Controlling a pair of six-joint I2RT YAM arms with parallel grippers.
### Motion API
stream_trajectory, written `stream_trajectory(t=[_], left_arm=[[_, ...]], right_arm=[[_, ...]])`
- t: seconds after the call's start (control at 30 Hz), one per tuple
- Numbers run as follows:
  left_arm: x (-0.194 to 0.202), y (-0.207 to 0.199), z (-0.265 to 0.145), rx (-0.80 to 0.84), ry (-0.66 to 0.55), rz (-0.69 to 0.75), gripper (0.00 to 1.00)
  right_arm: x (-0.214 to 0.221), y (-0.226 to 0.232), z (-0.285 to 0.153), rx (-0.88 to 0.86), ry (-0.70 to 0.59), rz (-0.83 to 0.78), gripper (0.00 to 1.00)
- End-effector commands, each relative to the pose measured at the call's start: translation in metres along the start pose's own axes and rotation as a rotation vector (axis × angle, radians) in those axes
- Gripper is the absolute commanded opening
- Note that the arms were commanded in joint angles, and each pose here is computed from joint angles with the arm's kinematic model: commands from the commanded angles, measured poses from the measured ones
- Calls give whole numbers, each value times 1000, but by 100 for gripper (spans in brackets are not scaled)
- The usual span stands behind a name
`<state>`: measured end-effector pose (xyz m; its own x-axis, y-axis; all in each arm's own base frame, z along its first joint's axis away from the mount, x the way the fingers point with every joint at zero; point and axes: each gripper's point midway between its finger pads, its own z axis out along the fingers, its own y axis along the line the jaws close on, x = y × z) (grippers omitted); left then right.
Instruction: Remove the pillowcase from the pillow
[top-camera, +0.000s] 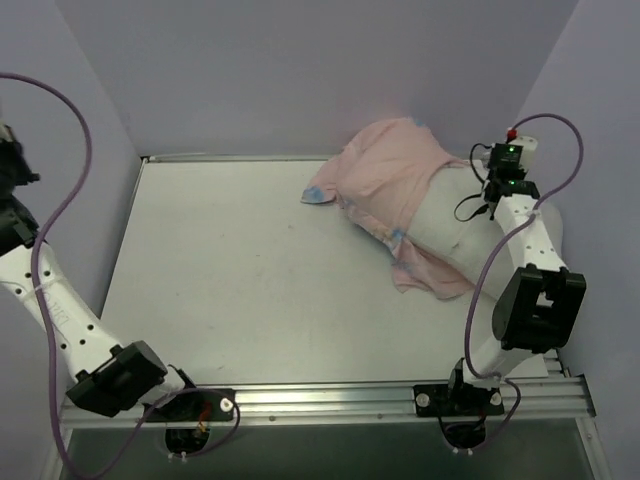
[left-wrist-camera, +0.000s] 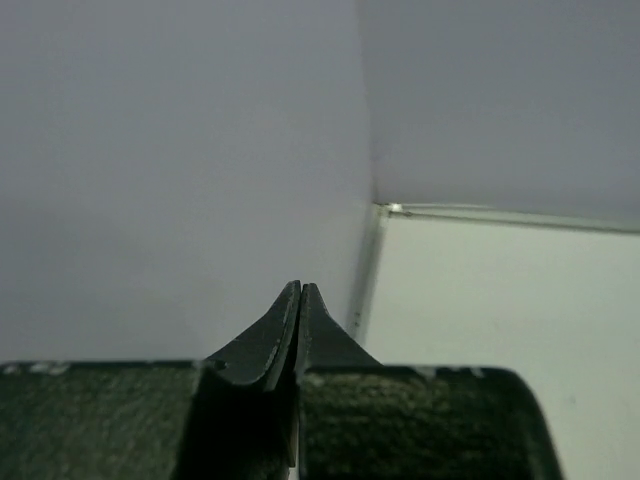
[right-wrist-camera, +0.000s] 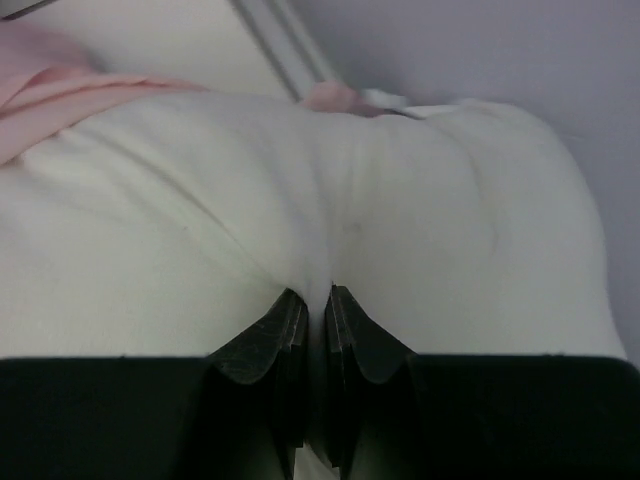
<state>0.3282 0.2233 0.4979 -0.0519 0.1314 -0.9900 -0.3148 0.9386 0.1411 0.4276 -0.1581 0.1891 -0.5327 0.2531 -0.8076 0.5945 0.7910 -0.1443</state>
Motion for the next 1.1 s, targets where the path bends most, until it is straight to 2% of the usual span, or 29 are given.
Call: stream_trajectory(t=[0.0, 0.03, 0.07, 0.1, 0.13, 0.17, 0.23, 0.3, 0.4, 0.5, 0.57, 0.6, 0.67, 0.7, 0.8, 0.97, 1.07], left_arm=[[55, -130, 6, 431, 146, 149, 2], [76, -163, 3, 511, 204, 178, 11], [96, -193, -4, 591, 255, 199, 44], [105, -249, -20, 756, 247, 244, 62], [135, -276, -32, 840, 297, 249, 77], [140, -298, -38, 898, 276, 269, 94], [162, -343, -57, 1033, 285, 312, 94], [170, -363, -62, 1091, 311, 286, 94], [188, -390, -65, 1168, 407, 223, 94], [223, -424, -92, 1288, 528, 247, 94], [240, -457, -114, 1342, 522, 323, 94], [269, -467, -122, 1341, 589, 328, 94], [287, -491, -124, 1340, 591, 324, 94], [306, -501, -124, 1324, 671, 284, 94], [331, -518, -110, 1250, 793, 215, 94], [346, -534, -77, 1069, 833, 131, 94], [349, -551, -74, 1047, 877, 18, 94]], right_arm=[[16, 97, -70, -294, -13, -158, 0], [31, 109, -75, -328, 17, -166, 0], [37, 127, -86, -418, 25, -166, 0], [39, 132, -90, -454, 28, -155, 0], [39, 134, -93, -471, 21, -147, 0], [37, 132, -98, -480, 7, -149, 0], [37, 137, -106, -535, 13, -185, 0], [51, 158, -129, -711, 64, -259, 0], [83, 189, -165, -884, 108, -311, 0], [103, 205, -188, -1004, 164, -249, 0], [98, 210, -191, -1023, 149, -210, 0], [96, 212, -192, -1022, 151, -181, 0], [91, 212, -186, -995, 133, -165, 0], [88, 212, -185, -979, 128, -160, 0], [91, 211, -175, -933, 153, -178, 0], [94, 213, -178, -932, 158, -190, 0], [92, 213, -180, -934, 151, -187, 0]])
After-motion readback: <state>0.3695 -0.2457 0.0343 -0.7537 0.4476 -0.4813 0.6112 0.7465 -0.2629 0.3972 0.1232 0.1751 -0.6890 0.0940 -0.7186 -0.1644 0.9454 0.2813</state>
